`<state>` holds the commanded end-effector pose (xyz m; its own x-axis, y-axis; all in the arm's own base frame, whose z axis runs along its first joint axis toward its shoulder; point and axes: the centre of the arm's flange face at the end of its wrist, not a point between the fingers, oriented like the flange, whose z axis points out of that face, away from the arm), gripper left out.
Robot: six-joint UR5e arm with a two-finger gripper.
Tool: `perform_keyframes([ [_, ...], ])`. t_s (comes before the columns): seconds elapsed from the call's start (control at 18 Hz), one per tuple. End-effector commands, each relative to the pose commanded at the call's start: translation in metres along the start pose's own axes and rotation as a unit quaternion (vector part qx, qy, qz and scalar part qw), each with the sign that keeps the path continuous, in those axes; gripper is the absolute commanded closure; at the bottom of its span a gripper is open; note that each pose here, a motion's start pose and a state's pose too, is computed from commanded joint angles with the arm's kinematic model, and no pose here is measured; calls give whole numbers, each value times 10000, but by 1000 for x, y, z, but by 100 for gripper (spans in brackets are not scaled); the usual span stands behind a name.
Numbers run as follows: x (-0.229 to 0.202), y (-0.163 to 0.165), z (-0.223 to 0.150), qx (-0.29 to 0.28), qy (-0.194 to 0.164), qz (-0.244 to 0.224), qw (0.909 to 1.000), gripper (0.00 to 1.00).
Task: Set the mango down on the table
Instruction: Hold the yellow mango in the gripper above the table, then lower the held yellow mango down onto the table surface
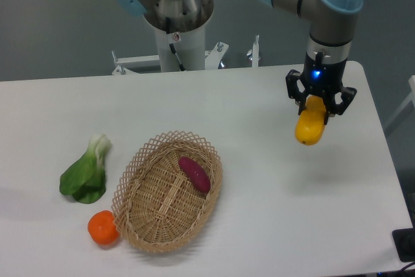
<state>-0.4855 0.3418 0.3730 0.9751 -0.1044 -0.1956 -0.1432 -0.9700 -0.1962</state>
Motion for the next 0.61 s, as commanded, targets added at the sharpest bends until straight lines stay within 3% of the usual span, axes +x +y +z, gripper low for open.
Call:
perform_keyframes([
  [0.61,0,-62,85,294,-332,-776,9960,48],
])
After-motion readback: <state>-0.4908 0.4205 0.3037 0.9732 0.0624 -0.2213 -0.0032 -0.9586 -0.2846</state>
